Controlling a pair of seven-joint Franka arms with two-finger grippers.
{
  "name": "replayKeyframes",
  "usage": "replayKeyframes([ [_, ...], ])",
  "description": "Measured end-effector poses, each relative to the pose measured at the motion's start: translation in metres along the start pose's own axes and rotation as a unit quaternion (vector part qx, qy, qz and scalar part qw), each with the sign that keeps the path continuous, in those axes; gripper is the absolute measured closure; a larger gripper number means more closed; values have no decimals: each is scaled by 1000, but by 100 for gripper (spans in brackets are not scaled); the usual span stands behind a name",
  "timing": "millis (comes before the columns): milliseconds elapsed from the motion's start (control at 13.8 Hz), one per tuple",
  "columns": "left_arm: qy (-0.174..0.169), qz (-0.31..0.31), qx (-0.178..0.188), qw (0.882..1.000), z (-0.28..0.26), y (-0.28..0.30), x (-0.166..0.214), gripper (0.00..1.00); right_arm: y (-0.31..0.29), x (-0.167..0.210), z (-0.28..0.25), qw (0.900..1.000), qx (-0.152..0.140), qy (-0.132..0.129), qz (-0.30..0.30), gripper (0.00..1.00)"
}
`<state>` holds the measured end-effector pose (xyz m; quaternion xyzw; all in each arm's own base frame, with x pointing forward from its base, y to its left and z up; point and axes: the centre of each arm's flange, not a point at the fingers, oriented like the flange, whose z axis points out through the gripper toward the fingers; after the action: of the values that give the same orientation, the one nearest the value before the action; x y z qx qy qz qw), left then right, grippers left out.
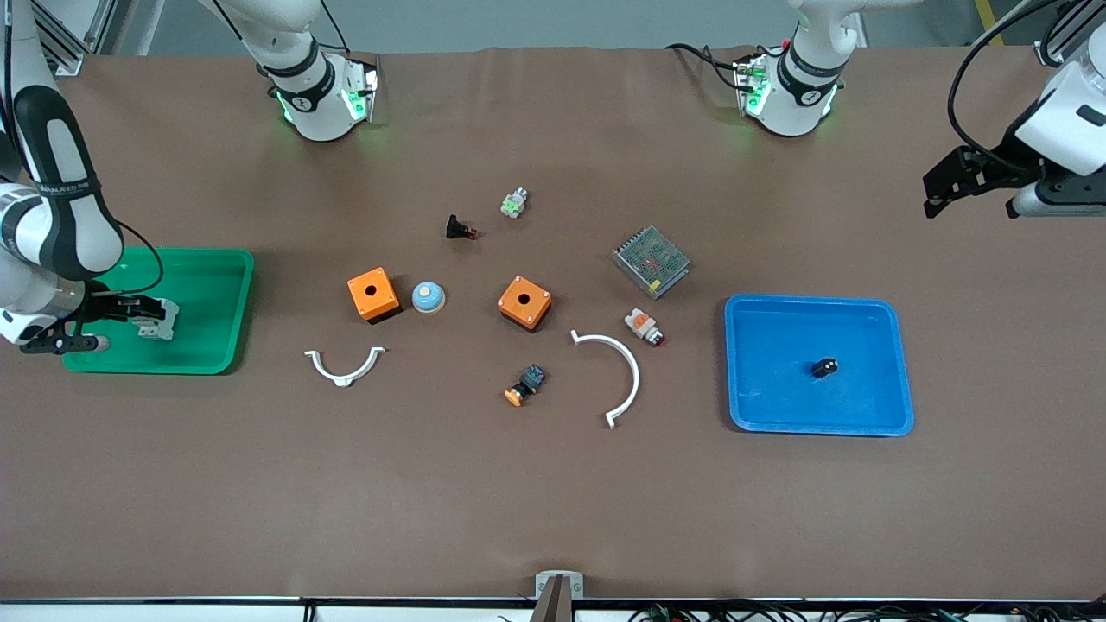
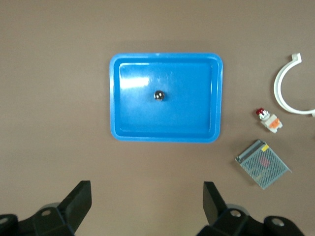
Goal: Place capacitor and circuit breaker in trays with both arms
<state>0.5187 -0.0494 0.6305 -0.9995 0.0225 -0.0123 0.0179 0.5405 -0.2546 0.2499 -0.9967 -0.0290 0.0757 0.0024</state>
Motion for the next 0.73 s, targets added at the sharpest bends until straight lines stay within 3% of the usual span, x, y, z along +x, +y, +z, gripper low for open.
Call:
replayKeyframes([
  [145,-6,-7,-16,1000,1,-5,-1,0,-23,13,-45,1000,5,-20,-19,0],
  [290,-1,-11,-23,1000,-4,-9,0,0,-56,22,-98,999,4,-32,-9,0],
  [726,2,-2,-23,1000,-13,0,-3,0,-184,14,-213,999,-24,5,35,0],
])
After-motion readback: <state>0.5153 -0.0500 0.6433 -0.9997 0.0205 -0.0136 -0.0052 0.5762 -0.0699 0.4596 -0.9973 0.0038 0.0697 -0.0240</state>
